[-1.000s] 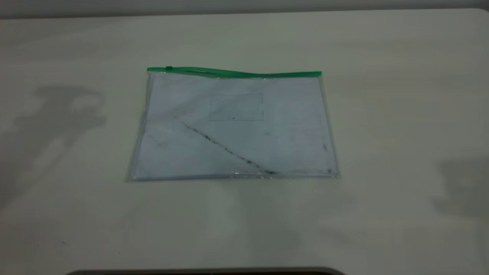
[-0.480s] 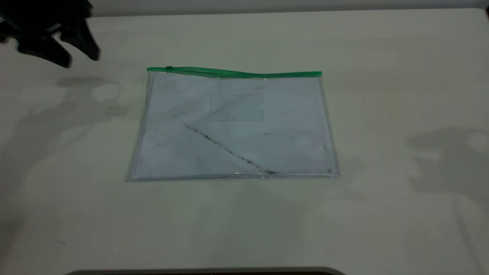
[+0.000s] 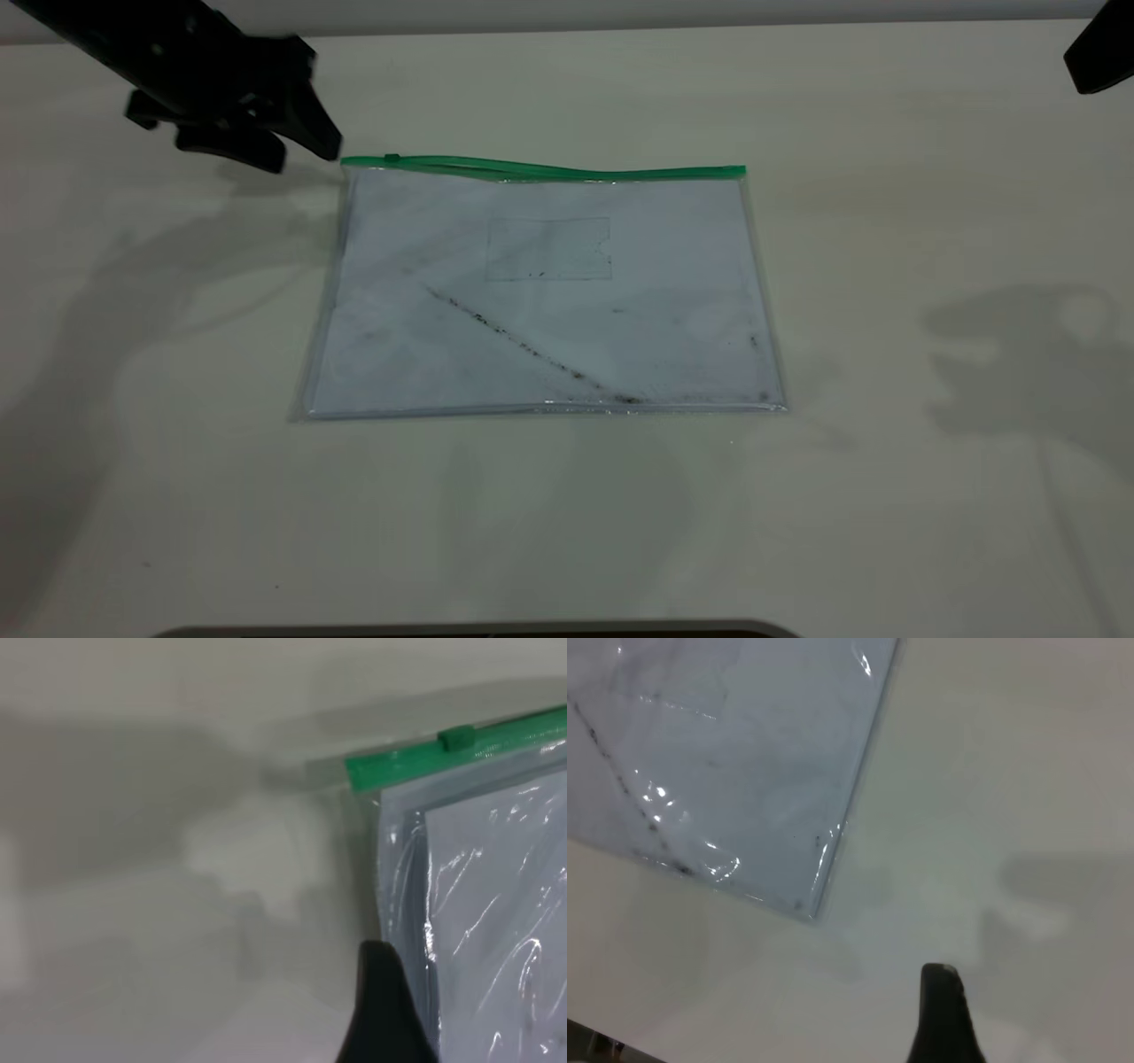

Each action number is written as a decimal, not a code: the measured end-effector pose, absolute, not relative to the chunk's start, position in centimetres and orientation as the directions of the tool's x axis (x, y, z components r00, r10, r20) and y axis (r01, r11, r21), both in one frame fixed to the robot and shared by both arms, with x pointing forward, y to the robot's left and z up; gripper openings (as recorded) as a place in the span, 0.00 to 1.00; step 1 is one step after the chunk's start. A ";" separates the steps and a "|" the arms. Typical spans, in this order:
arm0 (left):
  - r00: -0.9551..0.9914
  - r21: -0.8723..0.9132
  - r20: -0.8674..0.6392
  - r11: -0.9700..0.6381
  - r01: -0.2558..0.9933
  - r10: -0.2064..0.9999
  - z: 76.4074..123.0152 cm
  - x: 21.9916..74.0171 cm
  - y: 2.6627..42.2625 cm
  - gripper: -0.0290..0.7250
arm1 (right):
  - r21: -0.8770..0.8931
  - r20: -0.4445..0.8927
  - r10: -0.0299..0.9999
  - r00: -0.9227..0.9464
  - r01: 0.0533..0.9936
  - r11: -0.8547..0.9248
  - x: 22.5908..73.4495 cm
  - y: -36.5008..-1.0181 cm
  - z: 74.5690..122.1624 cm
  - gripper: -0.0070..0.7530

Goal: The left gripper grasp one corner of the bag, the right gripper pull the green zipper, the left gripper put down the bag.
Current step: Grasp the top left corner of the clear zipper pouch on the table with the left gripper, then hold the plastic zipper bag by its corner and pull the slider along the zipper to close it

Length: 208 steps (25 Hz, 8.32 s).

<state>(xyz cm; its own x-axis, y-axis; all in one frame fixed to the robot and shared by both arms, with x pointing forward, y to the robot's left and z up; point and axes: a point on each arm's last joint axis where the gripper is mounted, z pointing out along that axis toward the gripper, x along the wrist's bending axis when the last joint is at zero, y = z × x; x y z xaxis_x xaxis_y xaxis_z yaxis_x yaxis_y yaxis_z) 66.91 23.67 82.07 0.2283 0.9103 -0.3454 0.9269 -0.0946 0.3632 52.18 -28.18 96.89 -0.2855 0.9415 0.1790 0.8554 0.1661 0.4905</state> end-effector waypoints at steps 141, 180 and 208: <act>0.939 0.618 0.143 -0.713 -0.331 -0.312 92.5 70.5 4.4 0.11 | 0.729 0.227 0.728 -0.647 0.609 0.313 62.4 -15.1 90.4 0.06; 0.951 0.632 0.213 -0.710 -0.309 -0.224 95.8 72.2 7.0 0.11 | 0.654 0.160 0.793 -0.588 0.665 0.361 62.7 -16.0 86.7 0.10; 0.954 0.599 0.230 -0.745 -0.294 -0.192 97.1 72.6 8.4 0.11 | 0.470 0.200 0.775 -0.600 0.752 0.462 61.0 -16.5 83.0 0.10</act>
